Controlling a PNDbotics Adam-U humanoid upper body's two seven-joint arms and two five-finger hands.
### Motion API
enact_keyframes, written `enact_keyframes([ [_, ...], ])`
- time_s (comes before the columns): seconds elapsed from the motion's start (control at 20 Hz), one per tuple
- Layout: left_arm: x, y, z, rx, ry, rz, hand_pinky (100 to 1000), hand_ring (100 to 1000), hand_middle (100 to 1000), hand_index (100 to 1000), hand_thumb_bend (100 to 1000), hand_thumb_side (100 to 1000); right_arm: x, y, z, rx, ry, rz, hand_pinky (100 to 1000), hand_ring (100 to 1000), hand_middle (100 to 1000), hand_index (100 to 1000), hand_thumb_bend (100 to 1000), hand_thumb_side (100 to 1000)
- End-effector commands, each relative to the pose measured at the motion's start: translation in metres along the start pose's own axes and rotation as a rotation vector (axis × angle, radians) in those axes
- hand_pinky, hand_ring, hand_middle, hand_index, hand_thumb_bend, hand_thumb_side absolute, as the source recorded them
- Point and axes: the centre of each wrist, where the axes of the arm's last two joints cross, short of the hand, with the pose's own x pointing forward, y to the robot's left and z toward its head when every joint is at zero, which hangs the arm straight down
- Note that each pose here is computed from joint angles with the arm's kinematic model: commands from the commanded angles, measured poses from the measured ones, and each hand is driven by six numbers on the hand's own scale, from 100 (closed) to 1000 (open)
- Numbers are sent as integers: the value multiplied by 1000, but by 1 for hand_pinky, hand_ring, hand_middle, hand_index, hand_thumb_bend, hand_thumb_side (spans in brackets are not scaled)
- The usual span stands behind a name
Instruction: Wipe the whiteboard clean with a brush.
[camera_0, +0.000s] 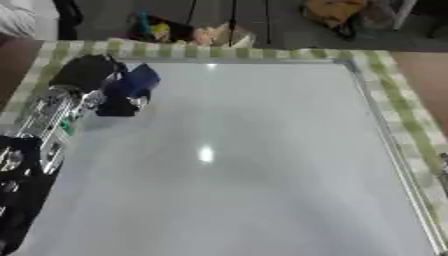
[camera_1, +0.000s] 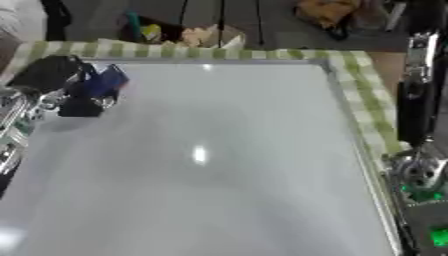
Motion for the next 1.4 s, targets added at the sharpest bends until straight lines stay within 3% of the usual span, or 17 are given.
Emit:
enact_keyframes([
  [0.05,-11,10,-5,33,57,11,100,358,440,691,140,749,4,-1,-5,-9,-22,-16,841,925,671,853,100,1000],
  [0.8,-26,-8,-11,22,223,9,100,360,441,691,121,726,5,0,-5,-6,-28,-27,842,925,670,854,100,1000],
  [1.4,-18,-19,-14,-63,152,27,100,364,449,681,133,736,5,0,-5,-7,-27,-32,843,926,670,854,100,1000],
])
